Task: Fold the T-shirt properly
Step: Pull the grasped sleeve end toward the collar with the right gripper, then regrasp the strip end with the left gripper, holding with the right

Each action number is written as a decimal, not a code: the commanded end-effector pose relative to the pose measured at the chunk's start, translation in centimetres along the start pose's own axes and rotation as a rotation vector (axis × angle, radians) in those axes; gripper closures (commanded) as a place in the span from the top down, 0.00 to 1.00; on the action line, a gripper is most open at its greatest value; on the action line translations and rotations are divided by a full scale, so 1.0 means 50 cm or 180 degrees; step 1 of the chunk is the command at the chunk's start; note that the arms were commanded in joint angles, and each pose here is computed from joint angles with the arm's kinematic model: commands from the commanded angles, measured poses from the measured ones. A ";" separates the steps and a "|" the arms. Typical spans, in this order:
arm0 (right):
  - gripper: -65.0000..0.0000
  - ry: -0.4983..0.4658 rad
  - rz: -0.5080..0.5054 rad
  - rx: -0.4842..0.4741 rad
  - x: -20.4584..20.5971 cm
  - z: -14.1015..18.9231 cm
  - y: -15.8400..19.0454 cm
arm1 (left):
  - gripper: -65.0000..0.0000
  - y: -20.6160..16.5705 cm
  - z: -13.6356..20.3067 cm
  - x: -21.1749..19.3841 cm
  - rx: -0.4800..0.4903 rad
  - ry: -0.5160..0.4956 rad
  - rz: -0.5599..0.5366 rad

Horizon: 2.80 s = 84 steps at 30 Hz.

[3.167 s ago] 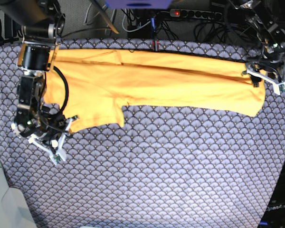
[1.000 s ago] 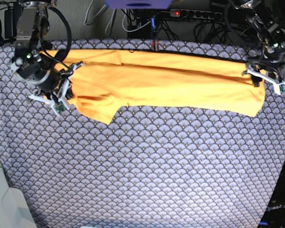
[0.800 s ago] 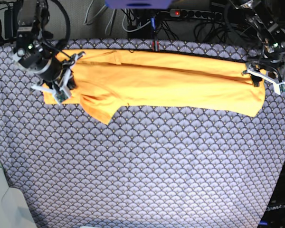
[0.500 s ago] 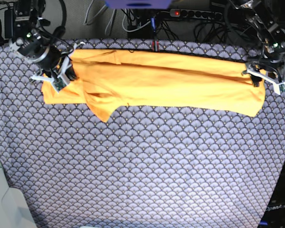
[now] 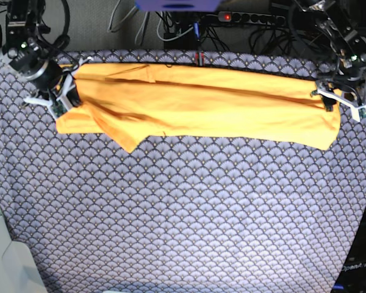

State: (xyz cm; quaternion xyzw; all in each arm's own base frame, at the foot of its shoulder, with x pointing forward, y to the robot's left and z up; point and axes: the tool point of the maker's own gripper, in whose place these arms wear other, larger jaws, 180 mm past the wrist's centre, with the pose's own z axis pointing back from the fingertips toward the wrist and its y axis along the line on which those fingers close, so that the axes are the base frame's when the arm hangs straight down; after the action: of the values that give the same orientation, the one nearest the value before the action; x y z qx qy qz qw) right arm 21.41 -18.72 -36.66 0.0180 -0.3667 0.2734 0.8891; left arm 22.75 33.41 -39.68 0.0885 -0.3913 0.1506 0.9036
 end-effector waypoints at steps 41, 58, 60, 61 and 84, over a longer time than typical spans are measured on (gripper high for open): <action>0.00 -0.0083 -0.0180 -0.0147 -0.056 -0.004 -0.076 | 0.58 0.015 0.007 0.035 0.0048 -0.0168 -0.0057; 0.00 0.0092 -0.0207 -0.0160 -0.057 -0.018 -0.079 | 0.58 0.023 0.005 0.037 0.0064 -0.0162 -0.0081; 0.00 0.0096 -0.0211 -0.0135 -0.058 -0.020 -0.072 | 0.58 0.023 0.005 0.038 0.0065 -0.0166 -0.0083; 0.02 0.0091 -0.0211 -0.0109 -0.057 -0.023 -0.066 | 0.58 0.023 0.006 0.039 0.0066 -0.0171 -0.0085; 0.51 -0.0071 -0.0098 -0.0063 -0.015 -0.008 -0.034 | 0.88 0.054 0.065 0.082 0.0105 -0.0449 -0.0247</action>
State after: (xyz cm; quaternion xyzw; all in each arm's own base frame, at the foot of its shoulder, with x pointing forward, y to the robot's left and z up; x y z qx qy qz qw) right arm 21.45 -20.41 -38.14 0.0203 -0.3615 0.2538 0.8969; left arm 21.58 35.39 -35.70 0.1225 -0.4241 0.1157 0.8898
